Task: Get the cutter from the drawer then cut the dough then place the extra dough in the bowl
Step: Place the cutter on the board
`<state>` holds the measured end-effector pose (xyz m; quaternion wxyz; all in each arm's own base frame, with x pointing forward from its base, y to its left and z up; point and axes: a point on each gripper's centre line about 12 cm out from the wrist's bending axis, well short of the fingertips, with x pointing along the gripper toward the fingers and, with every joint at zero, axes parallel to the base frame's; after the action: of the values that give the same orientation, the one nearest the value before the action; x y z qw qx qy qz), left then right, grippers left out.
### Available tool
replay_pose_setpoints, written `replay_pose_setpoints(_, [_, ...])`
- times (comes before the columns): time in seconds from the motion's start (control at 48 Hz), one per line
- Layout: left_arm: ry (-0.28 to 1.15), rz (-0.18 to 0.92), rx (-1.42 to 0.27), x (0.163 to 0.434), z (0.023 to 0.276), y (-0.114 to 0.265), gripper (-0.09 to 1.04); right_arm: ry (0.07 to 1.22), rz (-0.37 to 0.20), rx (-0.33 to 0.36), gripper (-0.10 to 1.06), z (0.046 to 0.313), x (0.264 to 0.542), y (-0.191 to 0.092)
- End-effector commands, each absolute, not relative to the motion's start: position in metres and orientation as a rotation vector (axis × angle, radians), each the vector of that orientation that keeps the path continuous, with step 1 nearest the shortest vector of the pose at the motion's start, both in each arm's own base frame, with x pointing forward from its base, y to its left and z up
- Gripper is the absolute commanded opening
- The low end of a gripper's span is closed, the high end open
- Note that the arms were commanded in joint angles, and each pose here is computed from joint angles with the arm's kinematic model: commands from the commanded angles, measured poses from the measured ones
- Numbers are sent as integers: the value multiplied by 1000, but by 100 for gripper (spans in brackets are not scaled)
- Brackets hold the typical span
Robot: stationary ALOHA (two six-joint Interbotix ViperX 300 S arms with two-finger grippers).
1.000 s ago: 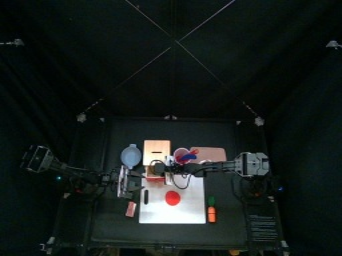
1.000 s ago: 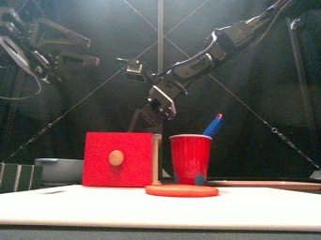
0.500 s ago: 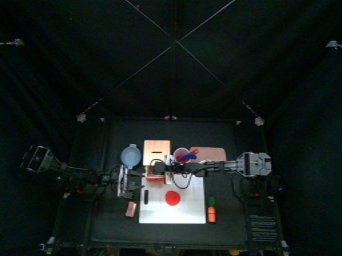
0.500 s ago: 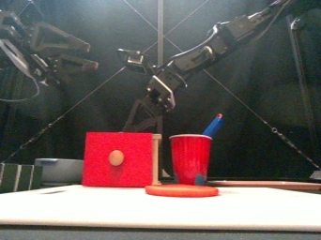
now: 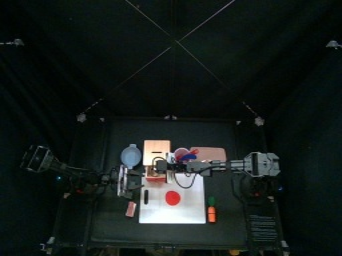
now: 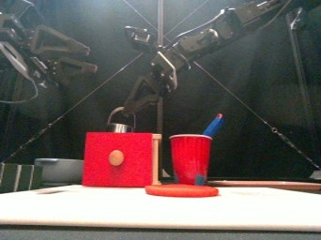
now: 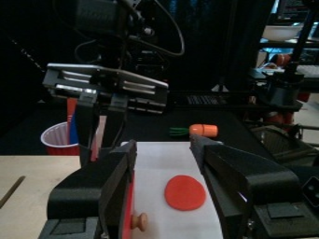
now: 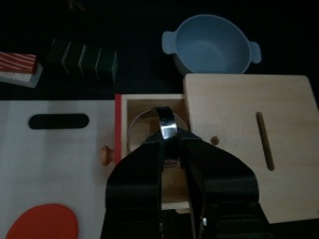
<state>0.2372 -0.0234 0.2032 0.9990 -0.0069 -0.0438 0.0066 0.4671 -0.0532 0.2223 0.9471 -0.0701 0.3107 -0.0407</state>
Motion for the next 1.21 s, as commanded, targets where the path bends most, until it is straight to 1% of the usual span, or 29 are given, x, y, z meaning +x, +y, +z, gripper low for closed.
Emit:
replay_pose_setpoints(0.021, [-110, 22, -16, 239, 208, -23, 86, 554, -85, -154, 44, 257, 463, -51])
replay_pose_setpoints(0.188, [-103, 28, -17, 238, 206, -21, 86, 547, -88, -169, 44, 267, 455, -51])
replay_pose_setpoints(0.354, [-103, 36, -22, 238, 207, -20, 86, 582, -97, -178, 44, 276, 434, -50])
replay_pose_setpoints(0.5, [-102, 55, -27, 238, 206, -17, 86, 622, -73, -187, 45, 282, 406, -34])
replay_pose_setpoints(0.583, [-103, 63, -29, 239, 207, -15, 86, 650, -42, -197, 44, 279, 386, -19])
replay_pose_setpoints(0.708, [-106, 79, -34, 240, 208, -13, 86, 681, 4, -194, 44, 267, 358, -2])
replay_pose_setpoints(0.812, [-112, 89, -36, 242, 210, -11, 86, 702, 31, -189, 44, 256, 340, 7])
replay_pose_setpoints(0.896, [-115, 96, -36, 242, 211, -9, 86, 721, 38, -178, 44, 248, 328, 9])
replay_pose_setpoints(1.062, [-124, 116, -39, 245, 214, -5, 86, 786, 42, -152, 44, 221, 309, 9])
replay_pose_setpoints(1.208, [-137, 123, -41, 247, 218, -3, 86, 811, 49, -156, 44, 201, 298, 8])
